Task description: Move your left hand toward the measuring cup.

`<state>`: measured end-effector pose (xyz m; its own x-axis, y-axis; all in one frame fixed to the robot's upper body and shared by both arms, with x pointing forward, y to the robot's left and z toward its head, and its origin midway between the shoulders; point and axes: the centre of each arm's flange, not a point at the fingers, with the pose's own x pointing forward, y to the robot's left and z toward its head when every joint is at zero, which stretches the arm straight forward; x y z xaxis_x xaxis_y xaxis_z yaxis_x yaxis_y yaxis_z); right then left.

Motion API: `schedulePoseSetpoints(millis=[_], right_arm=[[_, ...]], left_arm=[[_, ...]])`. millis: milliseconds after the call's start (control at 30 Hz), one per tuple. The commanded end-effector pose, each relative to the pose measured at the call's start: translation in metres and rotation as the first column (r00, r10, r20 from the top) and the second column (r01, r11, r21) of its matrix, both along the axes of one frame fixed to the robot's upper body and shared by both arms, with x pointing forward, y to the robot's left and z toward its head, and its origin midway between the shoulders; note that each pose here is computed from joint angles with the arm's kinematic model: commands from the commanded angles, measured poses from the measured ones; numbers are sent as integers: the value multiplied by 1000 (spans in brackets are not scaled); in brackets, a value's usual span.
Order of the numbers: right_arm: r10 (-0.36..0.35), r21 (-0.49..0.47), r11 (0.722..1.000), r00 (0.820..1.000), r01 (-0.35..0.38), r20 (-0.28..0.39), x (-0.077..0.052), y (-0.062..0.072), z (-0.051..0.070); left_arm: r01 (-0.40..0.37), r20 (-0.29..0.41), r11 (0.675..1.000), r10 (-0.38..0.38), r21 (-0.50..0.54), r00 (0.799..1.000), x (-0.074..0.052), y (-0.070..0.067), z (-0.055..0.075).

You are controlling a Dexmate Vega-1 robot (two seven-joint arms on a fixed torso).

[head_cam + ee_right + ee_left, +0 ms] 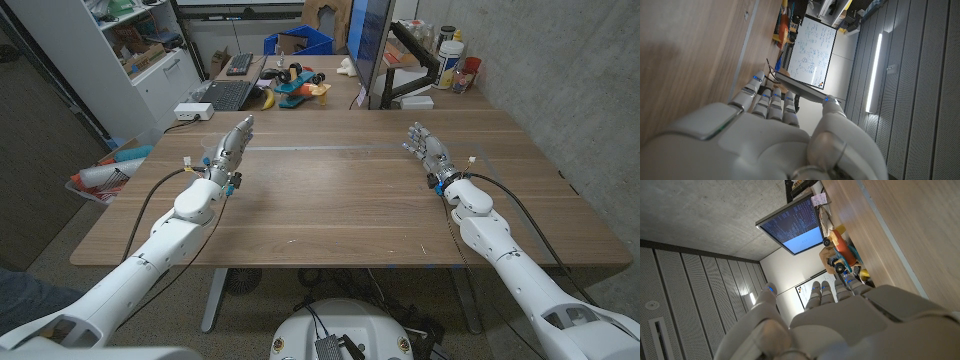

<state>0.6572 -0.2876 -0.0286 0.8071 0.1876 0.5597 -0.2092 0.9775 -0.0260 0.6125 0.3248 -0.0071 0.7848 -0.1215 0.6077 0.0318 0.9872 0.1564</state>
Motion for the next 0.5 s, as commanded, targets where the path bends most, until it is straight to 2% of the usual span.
schedulePoseSetpoints(millis=[33, 500], right_arm=[[2, -3, 1000, 1000, -2, -4, 3, 2, 1], [-1, -2, 1000, 1000, 1, -1, 6, 3, 1]], left_arm=[[-52, 22, 998, 52, 31, 998, -6, 6, 5], [-93, 45, 994, 91, 59, 995, -13, 16, 13]])
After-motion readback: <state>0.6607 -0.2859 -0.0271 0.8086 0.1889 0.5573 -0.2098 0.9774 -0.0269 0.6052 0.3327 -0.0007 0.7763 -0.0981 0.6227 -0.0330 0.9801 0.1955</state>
